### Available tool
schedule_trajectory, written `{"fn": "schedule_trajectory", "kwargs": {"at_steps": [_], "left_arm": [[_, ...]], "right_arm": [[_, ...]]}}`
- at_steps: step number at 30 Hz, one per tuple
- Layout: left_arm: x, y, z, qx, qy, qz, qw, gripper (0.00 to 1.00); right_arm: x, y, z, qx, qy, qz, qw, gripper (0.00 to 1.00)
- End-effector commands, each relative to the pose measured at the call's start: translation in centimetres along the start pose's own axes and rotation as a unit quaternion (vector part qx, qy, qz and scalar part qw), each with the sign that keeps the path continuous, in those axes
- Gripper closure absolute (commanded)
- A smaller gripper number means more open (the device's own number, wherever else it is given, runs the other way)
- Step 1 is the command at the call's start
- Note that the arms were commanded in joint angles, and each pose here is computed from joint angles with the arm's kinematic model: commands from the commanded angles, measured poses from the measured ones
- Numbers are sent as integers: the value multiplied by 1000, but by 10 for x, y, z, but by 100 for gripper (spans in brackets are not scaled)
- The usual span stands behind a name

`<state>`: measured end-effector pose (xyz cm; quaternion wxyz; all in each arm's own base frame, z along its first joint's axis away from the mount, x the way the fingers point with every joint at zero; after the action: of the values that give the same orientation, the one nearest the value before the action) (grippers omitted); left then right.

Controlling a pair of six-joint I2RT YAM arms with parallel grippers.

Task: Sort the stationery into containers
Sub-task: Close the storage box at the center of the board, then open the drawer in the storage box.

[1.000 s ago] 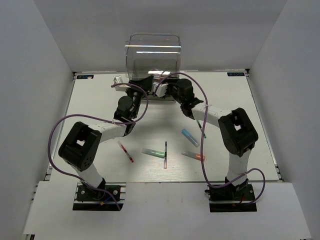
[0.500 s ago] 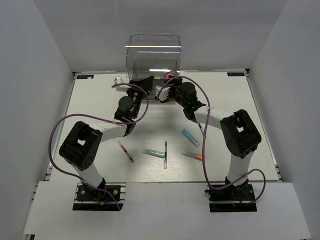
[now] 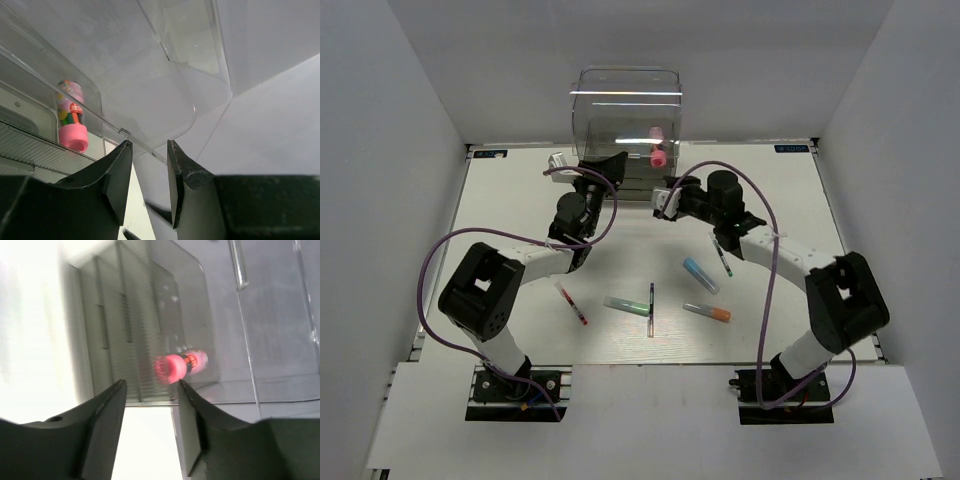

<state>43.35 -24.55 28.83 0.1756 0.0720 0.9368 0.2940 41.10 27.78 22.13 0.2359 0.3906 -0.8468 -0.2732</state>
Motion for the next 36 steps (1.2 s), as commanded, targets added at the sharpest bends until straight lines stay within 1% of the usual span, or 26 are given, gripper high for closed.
{"fn": "schedule_trajectory", "kwargs": {"at_steps": [1,2,3,4,5,7,8,9,10,11,12,13,17,18,20,22,23,24,25,27,28,30,32,33,36], "left_arm": [[-4,10,-20,14,-30,-14,999,56],[-4,8,-18,13,-26,-11,1000,56],[-2,2,-7,13,-12,-4,1000,56],[-2,2,-7,13,-11,-4,1000,56],[0,-1,-1,15,-1,-1,1000,56],[0,-8,6,16,9,8,1000,56],[3,-16,19,11,27,18,999,56],[3,-18,21,15,31,20,999,56],[7,-24,29,15,45,32,998,56],[8,-31,37,15,58,42,997,53],[9,-32,42,11,68,44,997,52],[12,-37,48,12,78,52,996,51],[22,-53,72,3,122,81,989,43],[25,-59,79,3,135,90,987,40],[24,-63,87,-4,153,99,983,38],[24,-72,96,-8,164,108,981,38],[21,-74,94,-1,160,111,981,38],[24,-80,110,-7,178,118,977,40],[21,-83,110,-6,175,123,977,46],[17,-88,121,-4,184,123,975,52],[18,-92,126,-6,189,127,974,53],[13,-96,129,-6,192,129,973,53],[11,-101,136,-8,196,127,972,50],[6,-100,133,-6,189,121,974,48],[0,-98,139,-4,188,107,976,47]], "right_arm": [[21,14,38,-67,90,-22,993,55],[26,12,46,-82,101,-13,991,60],[30,14,46,-90,100,-12,991,69],[33,9,52,-113,101,-3,989,72],[39,9,54,-131,97,3,987,74],[44,3,61,-167,97,16,981,74],[48,4,65,-186,98,21,977,72],[51,-1,67,-205,96,30,974,59],[52,-2,70,-215,96,33,971,51],[54,-2,68,-223,90,34,970,46],[55,-4,69,-251,83,43,963,43],[56,-4,70,-260,82,45,961,40],[59,-10,73,-304,73,59,948,39],[60,-11,76,-313,75,61,945,39],[62,-14,78,-326,75,66,940,39],[63,-18,78,-341,69,71,935,39],[64,-19,79,-345,69,73,933,40],[64,-19,80,-350,68,74,931,40],[65,-21,80,-362,66,75,927,42],[67,-24,80,-371,65,78,923,47],[69,-21,79,-374,65,73,922,50],[69,-25,80,-380,65,74,920,51],[72,-27,79,-383,60,75,919,51],[72,-28,79,-383,60,75,919,51],[75,-30,77,-383,56,75,919,51]]}}
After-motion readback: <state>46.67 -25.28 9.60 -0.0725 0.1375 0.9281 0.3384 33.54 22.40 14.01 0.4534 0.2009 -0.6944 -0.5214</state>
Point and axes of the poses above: each gripper's point midway between its finger pads, its own x axis back along the fingers, its own z axis along the line the jaws close on, y = z × x, the point moved 1 cm from there along x, back along the fingers, and after that the axes turned 10 degrees about -x, right-handed, at the moved point
